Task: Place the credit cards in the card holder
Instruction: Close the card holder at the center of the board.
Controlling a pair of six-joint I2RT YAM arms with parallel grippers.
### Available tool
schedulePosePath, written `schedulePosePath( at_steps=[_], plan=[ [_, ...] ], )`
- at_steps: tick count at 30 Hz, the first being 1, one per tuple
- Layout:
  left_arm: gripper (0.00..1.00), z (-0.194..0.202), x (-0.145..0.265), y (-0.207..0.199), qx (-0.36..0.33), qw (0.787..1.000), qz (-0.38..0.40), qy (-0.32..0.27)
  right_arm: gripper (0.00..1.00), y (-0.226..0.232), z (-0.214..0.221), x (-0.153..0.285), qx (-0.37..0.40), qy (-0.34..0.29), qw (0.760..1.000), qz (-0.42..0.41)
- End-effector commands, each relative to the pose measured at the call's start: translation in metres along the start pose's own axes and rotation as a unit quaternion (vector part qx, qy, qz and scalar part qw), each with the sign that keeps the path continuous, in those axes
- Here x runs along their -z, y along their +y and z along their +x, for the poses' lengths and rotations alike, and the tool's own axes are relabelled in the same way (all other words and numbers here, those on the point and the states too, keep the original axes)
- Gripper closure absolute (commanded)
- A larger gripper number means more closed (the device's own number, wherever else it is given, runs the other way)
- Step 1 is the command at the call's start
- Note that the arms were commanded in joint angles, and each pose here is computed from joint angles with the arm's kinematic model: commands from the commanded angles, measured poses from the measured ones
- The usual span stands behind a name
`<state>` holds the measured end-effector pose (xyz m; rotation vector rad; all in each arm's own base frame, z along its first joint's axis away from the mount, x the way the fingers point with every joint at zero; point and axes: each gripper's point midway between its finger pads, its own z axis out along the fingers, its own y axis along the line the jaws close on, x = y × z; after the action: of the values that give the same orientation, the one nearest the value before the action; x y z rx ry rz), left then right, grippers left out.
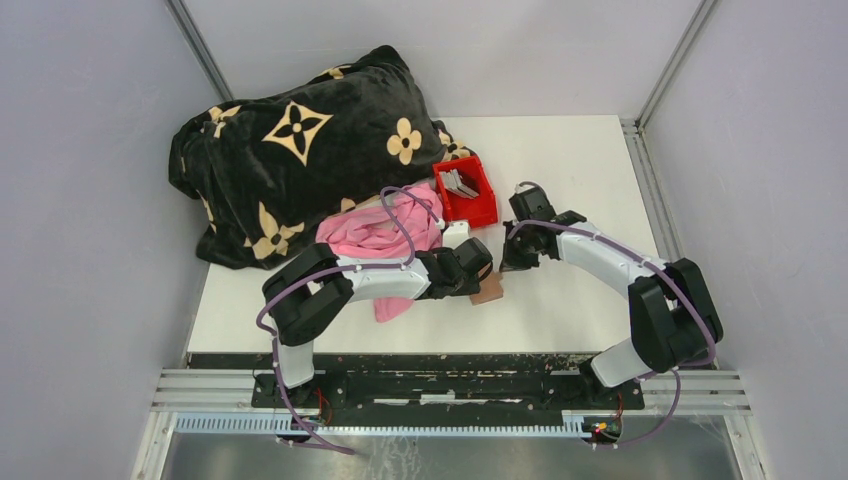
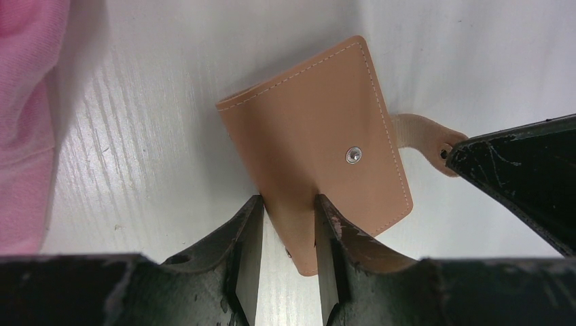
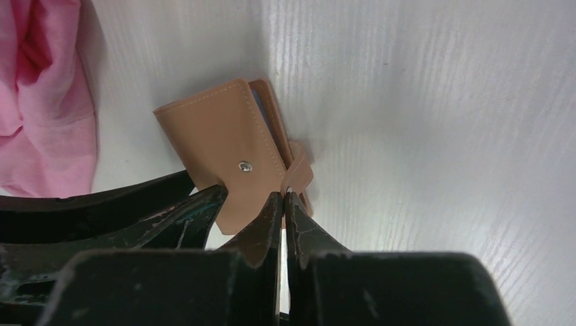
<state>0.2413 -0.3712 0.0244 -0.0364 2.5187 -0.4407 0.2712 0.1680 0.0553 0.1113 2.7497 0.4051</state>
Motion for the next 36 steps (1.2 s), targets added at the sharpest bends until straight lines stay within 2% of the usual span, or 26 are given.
schedulePosePath(
  at_steps=[1, 17, 36],
  plan=[
    [0.62, 0.014, -0.011, 0.009, -0.011, 1.0, -0.008, 0.02, 0.95, 0.023, -0.015, 0.005, 0.018, -0.016, 0.999, -0.023],
    [0.63, 0.015, -0.012, 0.011, -0.013, 1.0, -0.003, 0.022, 0.95, 0.043, -0.005, -0.015, 0.055, 0.002, 0.998, -0.006],
    [0.64, 0.019, -0.013, 0.013, -0.008, 1.0, 0.002, 0.026, 0.95, 0.021, -0.005, -0.021, 0.071, -0.008, 0.996, 0.056]
  ],
)
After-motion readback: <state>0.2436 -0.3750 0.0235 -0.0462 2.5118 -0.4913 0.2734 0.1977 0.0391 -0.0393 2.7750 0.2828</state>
